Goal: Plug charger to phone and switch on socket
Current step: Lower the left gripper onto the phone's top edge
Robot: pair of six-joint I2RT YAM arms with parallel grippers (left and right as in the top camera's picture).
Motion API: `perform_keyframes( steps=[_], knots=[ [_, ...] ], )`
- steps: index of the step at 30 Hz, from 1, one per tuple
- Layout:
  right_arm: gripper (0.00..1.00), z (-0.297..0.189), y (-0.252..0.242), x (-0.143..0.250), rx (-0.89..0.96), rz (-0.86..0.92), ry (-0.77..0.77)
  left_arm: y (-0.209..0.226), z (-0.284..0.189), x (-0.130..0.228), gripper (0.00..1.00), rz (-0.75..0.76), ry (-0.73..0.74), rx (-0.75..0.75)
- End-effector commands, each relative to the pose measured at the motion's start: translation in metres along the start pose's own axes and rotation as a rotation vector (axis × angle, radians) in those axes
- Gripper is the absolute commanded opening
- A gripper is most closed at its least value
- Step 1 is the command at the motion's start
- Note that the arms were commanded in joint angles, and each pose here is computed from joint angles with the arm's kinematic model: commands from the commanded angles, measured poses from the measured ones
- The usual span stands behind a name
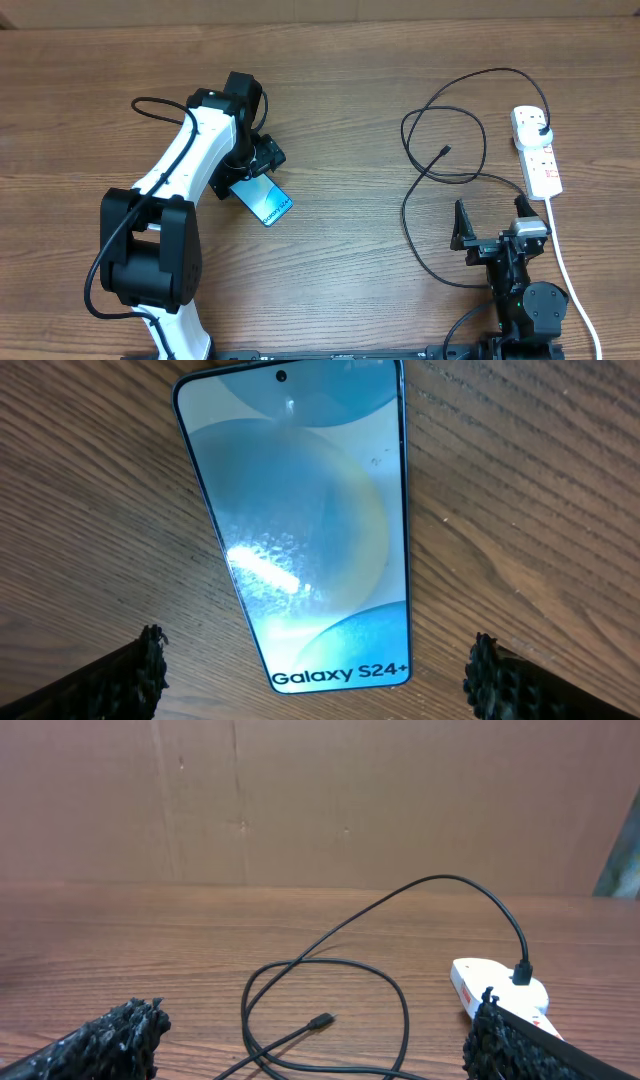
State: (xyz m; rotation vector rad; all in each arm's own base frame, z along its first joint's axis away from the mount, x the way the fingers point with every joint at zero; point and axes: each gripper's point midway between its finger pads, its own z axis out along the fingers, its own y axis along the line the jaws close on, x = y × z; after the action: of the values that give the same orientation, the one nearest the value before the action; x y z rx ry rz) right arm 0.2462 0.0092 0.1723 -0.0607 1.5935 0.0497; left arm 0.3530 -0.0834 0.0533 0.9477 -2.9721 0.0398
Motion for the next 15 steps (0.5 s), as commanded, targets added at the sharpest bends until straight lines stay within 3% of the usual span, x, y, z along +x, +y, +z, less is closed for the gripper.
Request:
perform_keyframes(
  steps=[1, 15],
  knots=[
    [1.0, 0.0, 0.0, 0.001, 0.004, -0.006, -0.006, -0.007, 0.0, -0.001, 0.99, -0.039, 0.001, 0.011],
    [1.0, 0.0, 0.0, 0.001, 0.004, -0.006, -0.006, -0.004, 0.01, -0.006, 1.0, -0.099, -0.034, 0.001]
  ],
)
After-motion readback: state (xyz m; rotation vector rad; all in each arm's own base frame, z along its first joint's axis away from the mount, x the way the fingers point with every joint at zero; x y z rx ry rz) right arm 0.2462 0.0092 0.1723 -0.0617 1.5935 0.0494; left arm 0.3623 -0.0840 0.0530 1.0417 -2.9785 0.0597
